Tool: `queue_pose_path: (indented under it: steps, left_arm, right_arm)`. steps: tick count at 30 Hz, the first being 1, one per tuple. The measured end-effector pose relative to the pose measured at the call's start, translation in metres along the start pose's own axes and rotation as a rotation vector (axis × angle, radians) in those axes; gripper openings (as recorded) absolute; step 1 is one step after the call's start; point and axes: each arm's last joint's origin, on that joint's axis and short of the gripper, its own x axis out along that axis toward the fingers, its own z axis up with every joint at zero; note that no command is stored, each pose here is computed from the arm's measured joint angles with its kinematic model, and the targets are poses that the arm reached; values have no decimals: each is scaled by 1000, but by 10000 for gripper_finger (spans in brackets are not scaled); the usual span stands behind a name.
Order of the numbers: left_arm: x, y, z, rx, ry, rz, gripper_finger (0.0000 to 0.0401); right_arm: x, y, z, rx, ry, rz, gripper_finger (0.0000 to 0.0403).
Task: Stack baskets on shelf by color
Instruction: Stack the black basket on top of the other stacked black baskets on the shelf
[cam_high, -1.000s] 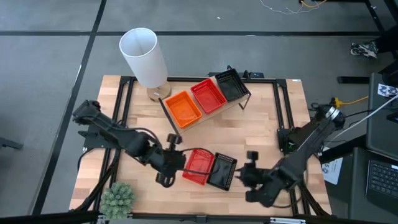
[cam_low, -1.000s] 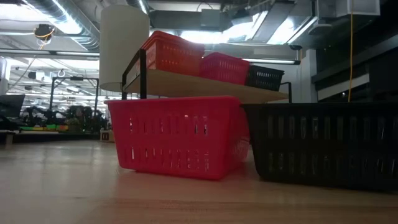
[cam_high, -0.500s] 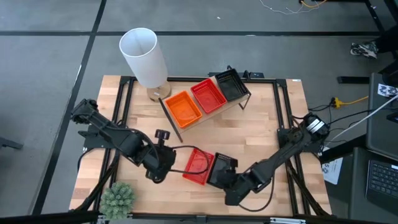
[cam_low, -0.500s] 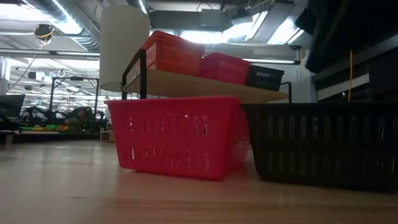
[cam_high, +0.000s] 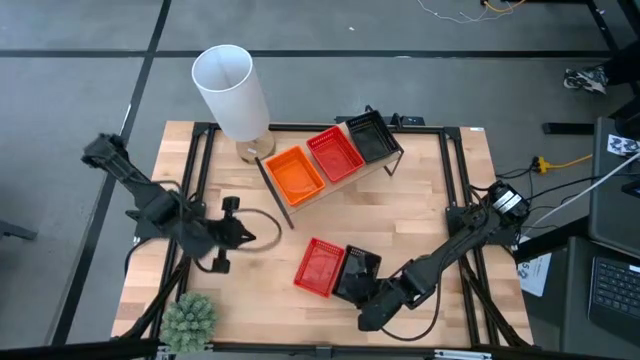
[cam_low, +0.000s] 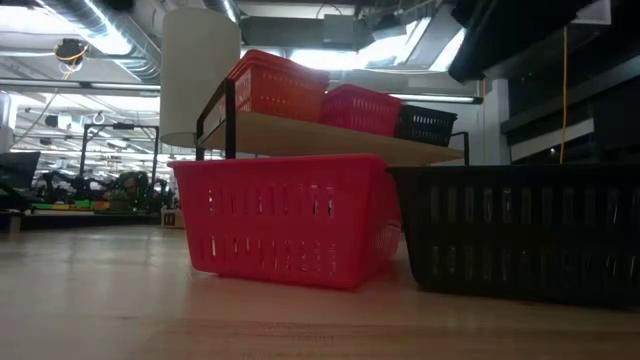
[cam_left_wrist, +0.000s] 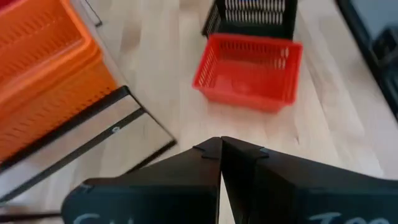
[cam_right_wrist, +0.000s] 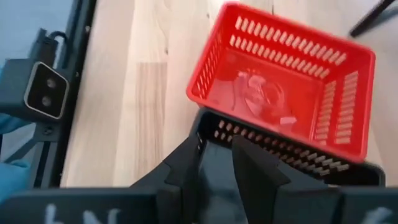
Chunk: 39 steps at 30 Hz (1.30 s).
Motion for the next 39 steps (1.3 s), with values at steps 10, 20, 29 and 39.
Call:
queue_pose_path:
  steps: [10, 20, 29, 39]
  left_arm:
    - [43, 34, -103, -108, -445, -156, 0]
    - [44, 55, -129, -85, -596, -178, 0]
    - [54, 59, -145, -85, -521, -151, 0]
    - [46, 60, -154, -70, -490, -189, 0]
  right_arm:
    - [2, -2, 5, 4, -27, 9, 99]
    - [6, -12, 10, 30, -25, -9, 99]
    - [7, -15, 12, 38, -23, -13, 99]
    - [7, -15, 11, 39, -19, -14, 99]
